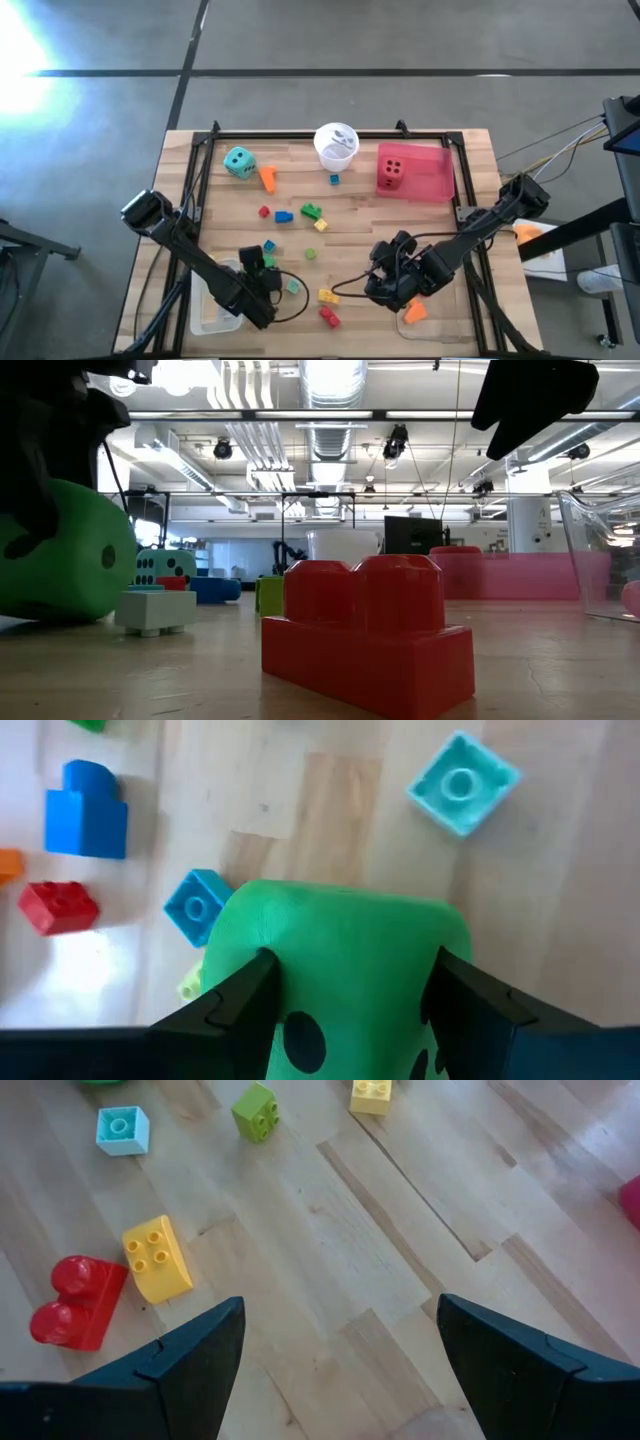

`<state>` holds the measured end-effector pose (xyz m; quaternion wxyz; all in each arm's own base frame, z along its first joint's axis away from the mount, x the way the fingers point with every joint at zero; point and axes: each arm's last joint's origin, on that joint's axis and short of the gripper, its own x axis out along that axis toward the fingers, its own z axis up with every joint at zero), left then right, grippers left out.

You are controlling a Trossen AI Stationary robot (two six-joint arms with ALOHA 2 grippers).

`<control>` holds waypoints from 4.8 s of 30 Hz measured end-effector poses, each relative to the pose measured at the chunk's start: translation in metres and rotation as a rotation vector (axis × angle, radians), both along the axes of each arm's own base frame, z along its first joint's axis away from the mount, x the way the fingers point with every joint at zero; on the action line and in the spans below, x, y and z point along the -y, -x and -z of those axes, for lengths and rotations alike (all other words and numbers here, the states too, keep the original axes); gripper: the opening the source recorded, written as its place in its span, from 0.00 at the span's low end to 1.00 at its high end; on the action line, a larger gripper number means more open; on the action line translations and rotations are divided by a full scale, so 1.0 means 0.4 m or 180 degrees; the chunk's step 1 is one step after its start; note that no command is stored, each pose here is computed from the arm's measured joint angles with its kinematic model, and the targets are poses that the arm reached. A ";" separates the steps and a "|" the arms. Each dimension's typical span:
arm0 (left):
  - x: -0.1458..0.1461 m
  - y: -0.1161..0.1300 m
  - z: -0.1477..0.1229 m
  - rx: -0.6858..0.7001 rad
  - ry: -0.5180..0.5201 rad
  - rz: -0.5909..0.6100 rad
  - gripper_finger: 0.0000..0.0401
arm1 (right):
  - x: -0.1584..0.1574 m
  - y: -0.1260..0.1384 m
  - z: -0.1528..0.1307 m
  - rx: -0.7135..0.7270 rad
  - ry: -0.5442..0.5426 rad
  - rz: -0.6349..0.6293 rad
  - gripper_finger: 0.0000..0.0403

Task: Pick & Place Toys
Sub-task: Put the green dice into the red bin

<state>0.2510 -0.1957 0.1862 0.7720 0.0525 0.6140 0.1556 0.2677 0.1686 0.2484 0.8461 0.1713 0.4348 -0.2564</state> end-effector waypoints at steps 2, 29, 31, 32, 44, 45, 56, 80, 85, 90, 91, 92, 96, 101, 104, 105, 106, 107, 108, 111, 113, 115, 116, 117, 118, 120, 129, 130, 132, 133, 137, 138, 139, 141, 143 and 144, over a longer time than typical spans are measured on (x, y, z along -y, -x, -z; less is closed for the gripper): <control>0.001 -0.006 -0.009 0.0011 0.0066 -0.0088 0.51 | 0.000 0.000 0.000 0.0004 -0.0003 0.0002 0.81; -0.064 -0.021 -0.318 0.2337 0.1559 -0.1250 0.31 | -0.084 -0.100 -0.107 0.1521 0.0293 -0.1943 0.81; -0.069 -0.028 -0.337 0.2490 0.1658 -0.1194 0.31 | -0.085 -0.104 -0.117 0.1610 0.0514 -0.2083 0.81; -0.072 -0.031 -0.345 0.2554 0.1696 -0.1179 0.31 | -0.085 -0.105 -0.120 0.1636 0.0600 -0.2094 0.81; -0.094 -0.029 -0.373 0.2706 0.1772 -0.1198 0.29 | -0.090 -0.117 -0.208 0.1903 0.0845 -0.2139 0.81; -0.095 -0.030 -0.374 0.2729 0.1791 -0.1203 0.28 | -0.090 -0.118 -0.215 0.1929 0.0866 -0.2095 0.81; -0.092 -0.040 -0.392 0.2924 0.1972 -0.1216 0.25 | -0.090 -0.119 -0.244 0.2004 0.0899 -0.2029 0.81; -0.085 -0.064 -0.434 0.3277 0.2416 -0.1002 0.22 | -0.076 -0.125 -0.239 0.1842 0.1282 -0.2210 0.95; -0.083 -0.068 -0.442 0.3331 0.2486 -0.0889 0.21 | -0.066 -0.134 -0.237 0.1802 0.1368 -0.2269 0.95; -0.083 -0.069 -0.445 0.3361 0.2511 -0.0869 0.20 | -0.052 -0.143 -0.239 0.1823 0.1362 -0.2205 0.95; -0.082 -0.069 -0.446 0.3368 0.2520 -0.0868 0.20 | -0.052 -0.144 -0.239 0.1834 0.1362 -0.2201 0.95; -0.082 -0.070 -0.447 0.3373 0.2525 -0.0868 0.20 | -0.052 -0.144 -0.241 0.1848 0.1363 -0.2201 0.95; -0.083 -0.071 -0.447 0.3383 0.2544 -0.0866 0.20 | -0.051 -0.144 -0.241 0.1866 0.1315 -0.2154 0.86; -0.086 -0.072 -0.447 0.3388 0.2550 -0.0884 0.20 | -0.051 -0.145 -0.241 0.1897 0.1199 -0.2067 0.52; -0.085 -0.072 -0.447 0.3380 0.2564 -0.0886 0.20 | -0.052 -0.145 -0.241 0.1930 0.1069 -0.2057 0.36; -0.085 -0.072 -0.447 0.3377 0.2567 -0.0885 0.20 | -0.053 -0.145 -0.240 0.1939 0.1027 -0.2067 0.36; -0.085 -0.072 -0.447 0.3372 0.2572 -0.0884 0.19 | -0.053 -0.145 -0.240 0.1947 0.0990 -0.2077 0.36; -0.086 -0.072 -0.447 0.3369 0.2576 -0.0885 0.19 | -0.054 -0.145 -0.240 0.1953 0.0958 -0.2091 0.36; -0.086 -0.073 -0.447 0.3367 0.2582 -0.0885 0.19 | -0.054 -0.145 -0.240 0.1957 0.0932 -0.2116 0.36; -0.086 -0.073 -0.447 0.3368 0.2581 -0.0886 0.19 | -0.054 -0.145 -0.240 0.1967 0.0891 -0.2111 0.36; -0.086 -0.073 -0.447 0.3369 0.2579 -0.0885 0.19 | -0.054 -0.145 -0.240 0.1968 0.0886 -0.2112 0.36; -0.086 -0.073 -0.447 0.3370 0.2576 -0.0881 0.19 | -0.054 -0.145 -0.240 0.1970 0.0879 -0.2115 0.36; -0.086 -0.073 -0.447 0.3370 0.2575 -0.0880 0.19 | -0.055 -0.145 -0.240 0.1971 0.0876 -0.2115 0.36; -0.087 -0.073 -0.447 0.3370 0.2575 -0.0882 0.19 | -0.054 -0.145 -0.241 0.1973 0.0873 -0.2114 0.36; -0.087 -0.073 -0.447 0.3371 0.2583 -0.0895 0.21 | -0.055 -0.145 -0.241 0.1973 0.0872 -0.2115 0.36; -0.087 -0.073 -0.447 0.3372 0.2624 -0.0946 0.34 | -0.055 -0.145 -0.240 0.1979 0.0843 -0.2106 0.35; -0.088 -0.074 -0.445 0.3371 0.2610 -0.0971 0.94 | -0.050 -0.143 -0.230 0.1897 0.0607 -0.1924 0.33; -0.090 -0.074 -0.444 0.3365 0.2588 -0.0990 0.96 | -0.050 -0.143 -0.228 0.1878 0.0578 -0.1902 0.33; -0.093 -0.074 -0.441 0.3357 0.2548 -0.1055 0.97 | -0.049 -0.141 -0.223 0.1828 0.0505 -0.1862 0.32; -0.095 -0.071 -0.441 0.3342 0.2521 -0.1071 0.95 | -0.049 -0.140 -0.220 0.1791 0.0472 -0.1854 0.32; -0.107 -0.055 -0.445 0.3266 0.2494 -0.1153 0.87 | -0.047 -0.137 -0.208 0.1679 0.0345 -0.1777 0.31; -0.110 -0.050 -0.447 0.3242 0.2494 -0.1181 0.86 | -0.047 -0.136 -0.207 0.1663 0.0300 -0.1762 0.30; -0.113 -0.045 -0.449 0.3227 0.2509 -0.1218 0.85 | -0.047 -0.136 -0.205 0.1649 0.0266 -0.1743 0.30; -0.121 -0.033 -0.455 0.3197 0.2545 -0.1296 0.82 | -0.046 -0.133 -0.200 0.1581 0.0212 -0.1716 0.30; -0.129 -0.019 -0.459 0.3141 0.2552 -0.1366 0.81 | -0.041 -0.130 -0.193 0.1485 0.0150 -0.1644 0.30; -0.134 -0.011 -0.460 0.3097 0.2547 -0.1408 0.80 | -0.037 -0.127 -0.189 0.1417 0.0125 -0.1602 0.30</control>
